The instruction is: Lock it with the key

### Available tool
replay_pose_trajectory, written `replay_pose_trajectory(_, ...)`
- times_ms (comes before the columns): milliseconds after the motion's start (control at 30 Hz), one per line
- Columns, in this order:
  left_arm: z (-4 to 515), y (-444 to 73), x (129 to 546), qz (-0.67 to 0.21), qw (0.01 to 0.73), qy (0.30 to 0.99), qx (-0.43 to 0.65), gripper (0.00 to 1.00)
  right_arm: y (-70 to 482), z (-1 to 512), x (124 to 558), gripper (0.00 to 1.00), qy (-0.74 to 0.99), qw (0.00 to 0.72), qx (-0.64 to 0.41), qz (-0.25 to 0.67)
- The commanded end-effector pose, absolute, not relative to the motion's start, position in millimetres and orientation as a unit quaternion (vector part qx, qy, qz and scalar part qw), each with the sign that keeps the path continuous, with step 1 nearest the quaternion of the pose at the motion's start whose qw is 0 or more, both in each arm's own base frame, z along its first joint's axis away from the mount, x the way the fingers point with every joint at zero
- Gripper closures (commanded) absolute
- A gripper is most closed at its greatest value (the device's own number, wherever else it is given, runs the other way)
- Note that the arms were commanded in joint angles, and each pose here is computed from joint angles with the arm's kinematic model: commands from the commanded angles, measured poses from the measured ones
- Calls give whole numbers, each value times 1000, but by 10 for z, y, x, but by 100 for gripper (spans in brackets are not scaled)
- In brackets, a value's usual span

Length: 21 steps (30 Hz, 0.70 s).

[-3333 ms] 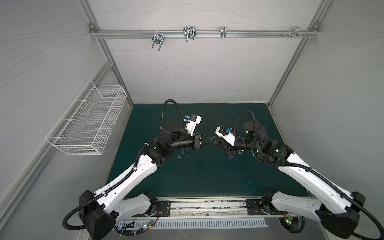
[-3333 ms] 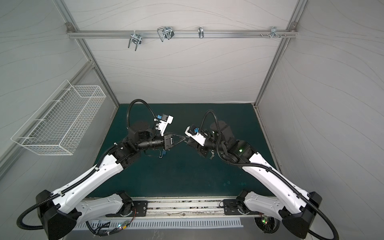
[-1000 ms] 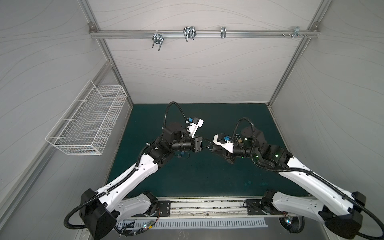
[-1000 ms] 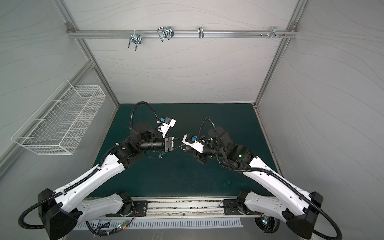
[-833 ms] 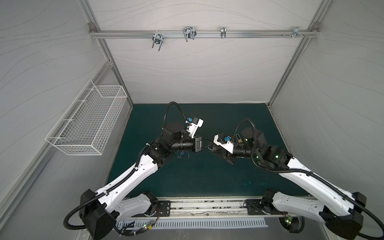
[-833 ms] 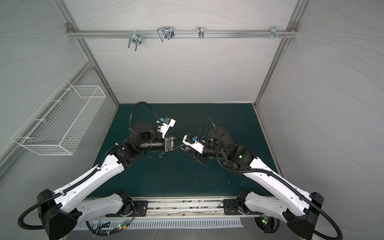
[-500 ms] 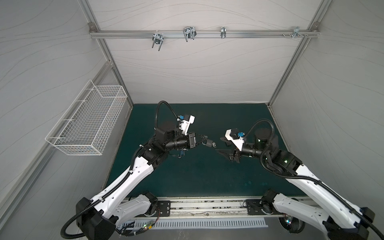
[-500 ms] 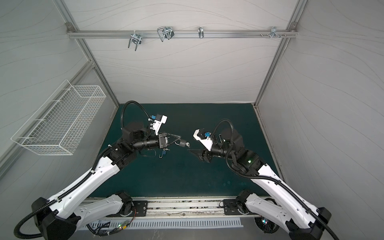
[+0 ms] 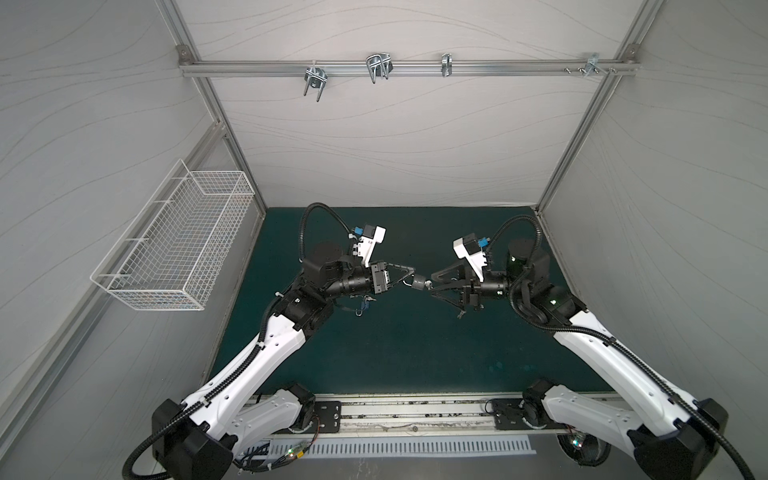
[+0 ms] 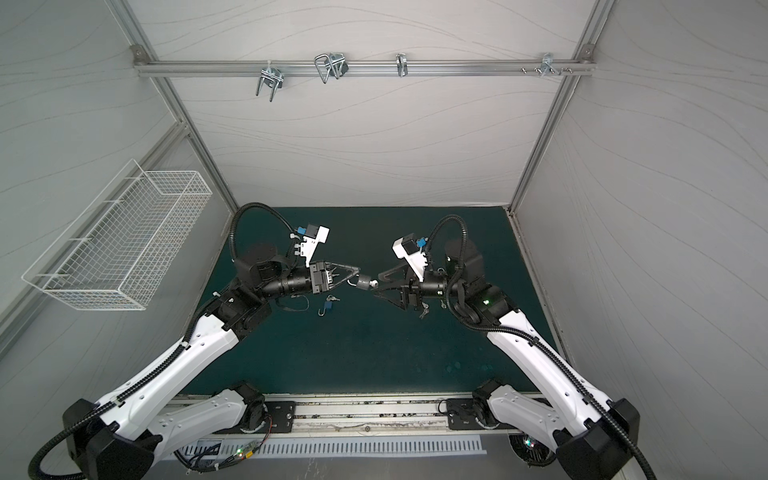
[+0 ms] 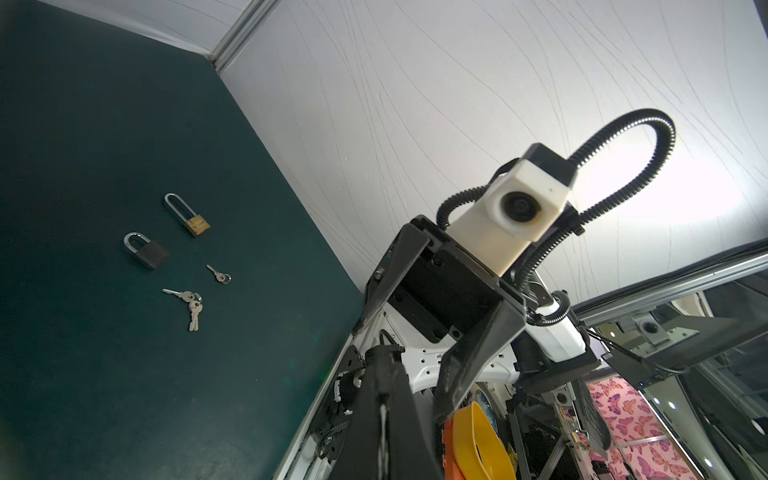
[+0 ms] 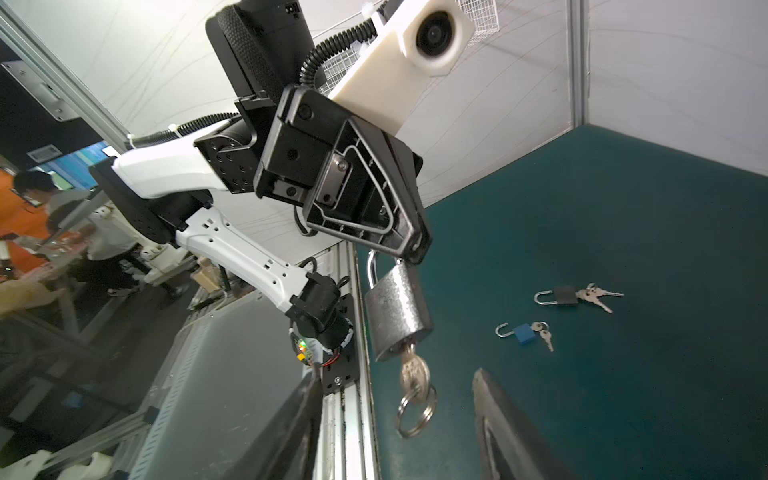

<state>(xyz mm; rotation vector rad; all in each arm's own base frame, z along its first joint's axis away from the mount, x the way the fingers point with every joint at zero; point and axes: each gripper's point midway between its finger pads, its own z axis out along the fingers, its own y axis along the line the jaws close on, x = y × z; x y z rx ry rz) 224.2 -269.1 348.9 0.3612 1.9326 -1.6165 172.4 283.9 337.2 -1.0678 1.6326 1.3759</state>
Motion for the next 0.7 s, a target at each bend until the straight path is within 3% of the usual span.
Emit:
replay_pose_trajectory(0,3847,-2675,2116,-632,322,683,174,100,2863,3548,1650,45,615,351,-422,566)
replay_pose_trajectory(267,3850,-2669,2120,-628,327,684,174,100,2890,3569,1592,70,609,320,-425,588)
replay_pose_trajectory(667,3858,-2647,2125,-623,335,685,173,100,2859,3511,1608,88,624,299,-410,595)
